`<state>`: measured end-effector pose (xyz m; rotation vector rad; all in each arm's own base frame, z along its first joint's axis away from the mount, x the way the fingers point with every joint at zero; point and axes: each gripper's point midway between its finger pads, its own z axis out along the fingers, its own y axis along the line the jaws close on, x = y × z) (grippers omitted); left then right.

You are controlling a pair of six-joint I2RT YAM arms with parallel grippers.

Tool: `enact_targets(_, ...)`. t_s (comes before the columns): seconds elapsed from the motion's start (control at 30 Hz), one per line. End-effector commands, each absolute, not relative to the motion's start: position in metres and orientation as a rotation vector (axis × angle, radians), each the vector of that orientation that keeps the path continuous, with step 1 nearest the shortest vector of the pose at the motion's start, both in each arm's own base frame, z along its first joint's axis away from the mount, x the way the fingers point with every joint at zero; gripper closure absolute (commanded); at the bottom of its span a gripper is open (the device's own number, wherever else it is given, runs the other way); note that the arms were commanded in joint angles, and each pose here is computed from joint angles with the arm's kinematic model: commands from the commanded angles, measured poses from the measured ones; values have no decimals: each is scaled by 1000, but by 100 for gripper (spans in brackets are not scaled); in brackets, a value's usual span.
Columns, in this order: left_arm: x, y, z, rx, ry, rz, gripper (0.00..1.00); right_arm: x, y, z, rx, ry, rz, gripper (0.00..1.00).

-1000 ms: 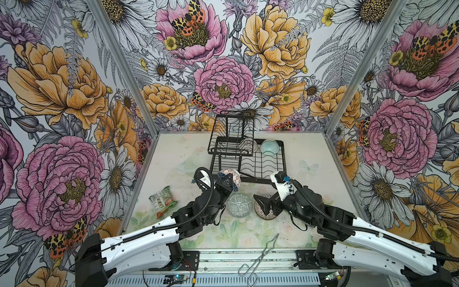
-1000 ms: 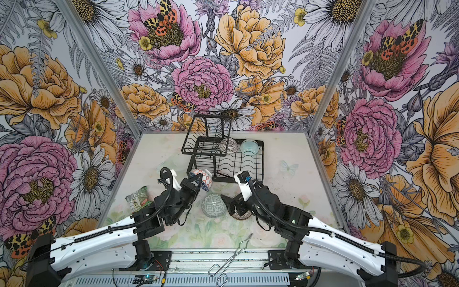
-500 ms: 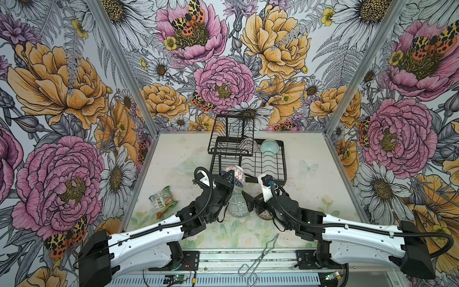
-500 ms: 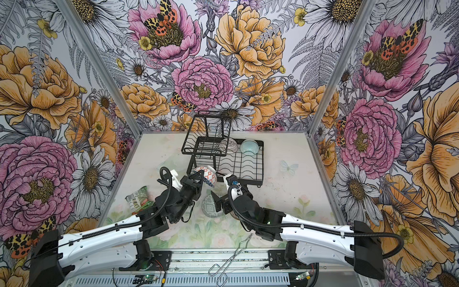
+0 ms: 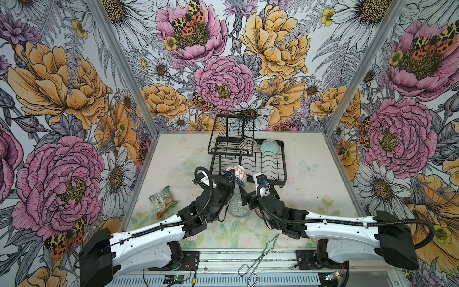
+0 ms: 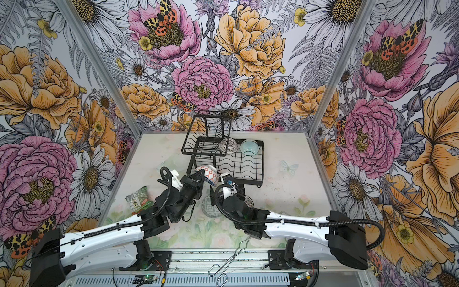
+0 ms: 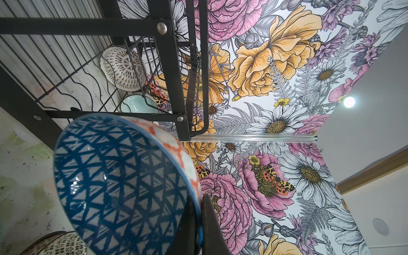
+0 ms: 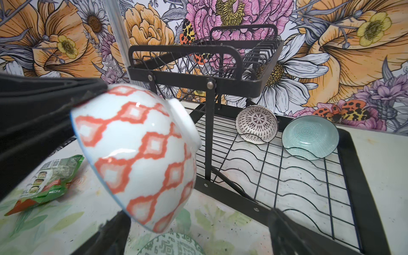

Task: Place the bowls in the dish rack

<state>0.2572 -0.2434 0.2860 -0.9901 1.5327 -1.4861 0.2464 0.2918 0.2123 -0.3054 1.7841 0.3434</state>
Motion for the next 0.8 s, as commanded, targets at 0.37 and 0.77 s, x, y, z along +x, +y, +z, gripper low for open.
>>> enact_targets(0.37,249,-256,311,-989,1483,-1630,100,259,303,242,-198,1677,284,24)
enact_targets(0.77,246,-261,312,-982,1493,-1643,100,259,308,248,-232,1662,253,55)
